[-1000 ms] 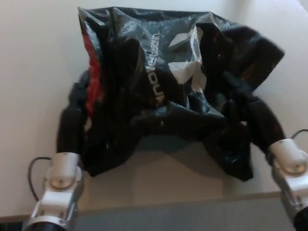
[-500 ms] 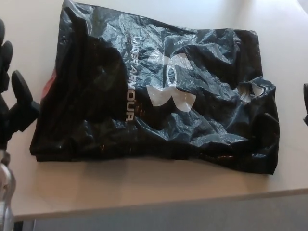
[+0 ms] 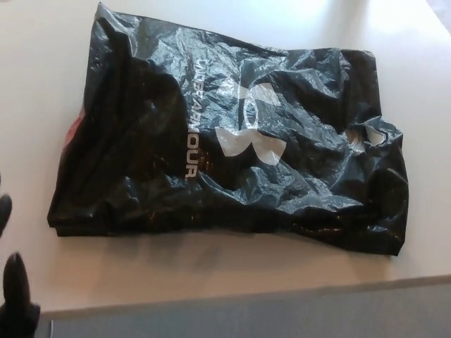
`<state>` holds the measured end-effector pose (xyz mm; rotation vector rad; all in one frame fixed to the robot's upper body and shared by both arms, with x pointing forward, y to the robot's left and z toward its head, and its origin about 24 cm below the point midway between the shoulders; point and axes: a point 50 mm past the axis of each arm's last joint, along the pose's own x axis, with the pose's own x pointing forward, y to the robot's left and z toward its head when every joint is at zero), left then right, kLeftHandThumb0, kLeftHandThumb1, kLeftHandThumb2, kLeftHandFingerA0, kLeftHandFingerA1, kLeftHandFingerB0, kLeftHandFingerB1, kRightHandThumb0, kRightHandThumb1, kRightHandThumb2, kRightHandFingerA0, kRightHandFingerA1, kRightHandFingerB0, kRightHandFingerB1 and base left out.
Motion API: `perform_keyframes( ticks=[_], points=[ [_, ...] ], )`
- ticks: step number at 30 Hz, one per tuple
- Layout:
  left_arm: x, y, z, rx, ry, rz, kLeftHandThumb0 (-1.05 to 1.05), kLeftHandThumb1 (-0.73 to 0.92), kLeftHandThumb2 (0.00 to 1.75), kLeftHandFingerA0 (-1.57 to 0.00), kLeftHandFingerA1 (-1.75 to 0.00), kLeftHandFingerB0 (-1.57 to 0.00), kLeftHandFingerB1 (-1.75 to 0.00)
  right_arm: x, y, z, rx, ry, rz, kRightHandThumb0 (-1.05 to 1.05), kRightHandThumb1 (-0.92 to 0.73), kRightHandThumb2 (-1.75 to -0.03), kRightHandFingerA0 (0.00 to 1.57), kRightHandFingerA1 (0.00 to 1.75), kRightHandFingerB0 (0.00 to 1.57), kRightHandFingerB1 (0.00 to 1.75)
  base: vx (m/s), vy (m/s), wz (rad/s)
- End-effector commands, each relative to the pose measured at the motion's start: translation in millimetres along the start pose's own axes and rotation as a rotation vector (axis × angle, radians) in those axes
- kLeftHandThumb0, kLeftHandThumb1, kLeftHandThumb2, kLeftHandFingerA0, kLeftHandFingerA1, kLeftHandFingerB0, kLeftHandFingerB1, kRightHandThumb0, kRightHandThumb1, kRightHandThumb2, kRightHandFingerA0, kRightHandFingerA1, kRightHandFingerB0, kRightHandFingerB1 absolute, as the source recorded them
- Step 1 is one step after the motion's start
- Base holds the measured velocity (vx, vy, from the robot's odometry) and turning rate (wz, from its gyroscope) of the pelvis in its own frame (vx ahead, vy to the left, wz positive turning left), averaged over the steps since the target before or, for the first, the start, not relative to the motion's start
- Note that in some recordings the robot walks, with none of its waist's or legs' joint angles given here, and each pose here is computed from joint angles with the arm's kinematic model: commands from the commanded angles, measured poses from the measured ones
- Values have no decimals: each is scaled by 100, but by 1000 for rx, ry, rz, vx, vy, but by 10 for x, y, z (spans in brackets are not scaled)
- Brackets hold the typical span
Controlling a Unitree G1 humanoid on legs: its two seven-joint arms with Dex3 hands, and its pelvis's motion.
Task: A plastic bag is kept in the middle of the desk and the robot uses both its hands to grab the bag from the left and right and brings its hands close together to compress the bag
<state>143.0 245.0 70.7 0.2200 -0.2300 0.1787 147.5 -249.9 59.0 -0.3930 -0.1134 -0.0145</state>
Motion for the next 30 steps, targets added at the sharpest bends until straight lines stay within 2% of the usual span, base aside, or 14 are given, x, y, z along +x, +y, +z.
perform_keyframes(
  ticks=[1,3,5,7,8,9,11,13,14,17,18,24,25,30],
  points=[
    [-914,208,-154,-6,19,-54,-68,74,109,-3,-34,-4,-34,-768,116,-143,51,9,-19,-66,-91,-69,1,25,0,25,0,0,0],
    [-950,237,-221,7,41,-54,-68,75,110,-2,-33,-4,-32,-793,139,-220,43,24,-19,-65,-91,-74,1,18,3,21,0,0,0],
    [-1019,287,-275,23,67,-51,-75,77,110,-3,-30,-9,-29,-802,158,-289,-12,36,-10,-69,-73,-104,0,30,1,36,0,0,0],
    [-1020,286,-267,17,63,-54,-68,73,110,-4,-35,-4,-33,-812,163,-277,-23,33,-11,-66,-71,-103,0,34,0,40,0,0,0],
    [-962,276,-269,12,49,-58,-68,73,109,-4,-35,-4,-34,-769,174,-273,-17,17,-23,-60,-92,-77,2,26,6,33,0,0,0],
    [-931,273,-286,16,35,-60,-67,92,72,-12,-24,-12,-24,-751,185,-274,-9,7,-31,-64,-70,-103,0,36,0,41,0,0,0],
    [-896,273,-297,21,17,-60,-67,92,72,-12,-25,-11,-24,-729,194,-270,-5,-4,-35,-60,-92,-82,5,26,6,35,0,0,0],
    [-855,272,-302,24,8,-60,-67,92,74,-11,-25,-11,-23,-694,197,-273,-4,-22,-42,-57,-90,-92,4,31,6,39,0,0,0],
    [-831,259,-315,24,-2,-45,-67,75,110,-5,-41,-4,-34,-662,202,-273,5,-24,-44,-53,-92,-77,5,27,6,33,0,0,0],
    [-833,248,-314,20,-12,-43,-67,74,109,-5,-42,-3,-34,-652,212,-283,15,-37,-58,-53,-92,-75,6,30,8,34,0,0,0],
    [-823,245,-321,21,-16,-44,-66,92,72,-11,-26,-10,-22,-637,218,-282,18,-44,-59,-54,-92,-74,7,27,9,35,0,0,0],
    [-783,231,-344,22,-36,-45,-69,92,73,-12,-26,-10,-22,-591,234,-282,-10,-64,-71,-53,-92,-74,8,31,10,34,0,0,0],
    [-783,229,-335,22,-36,-46,-69,92,74,-11,-24,-10,-23,-581,236,-283,-10,-66,-70,-30,-72,-122,0,50,0,49,0,0,0],
    [-855,240,-300,23,-59,-30,-68,92,72,-11,-25,-10,-22,-571,257,-293,-11,-77,-58,-30,-71,-121,0,50,0,49,0,0,0]
  ],
)
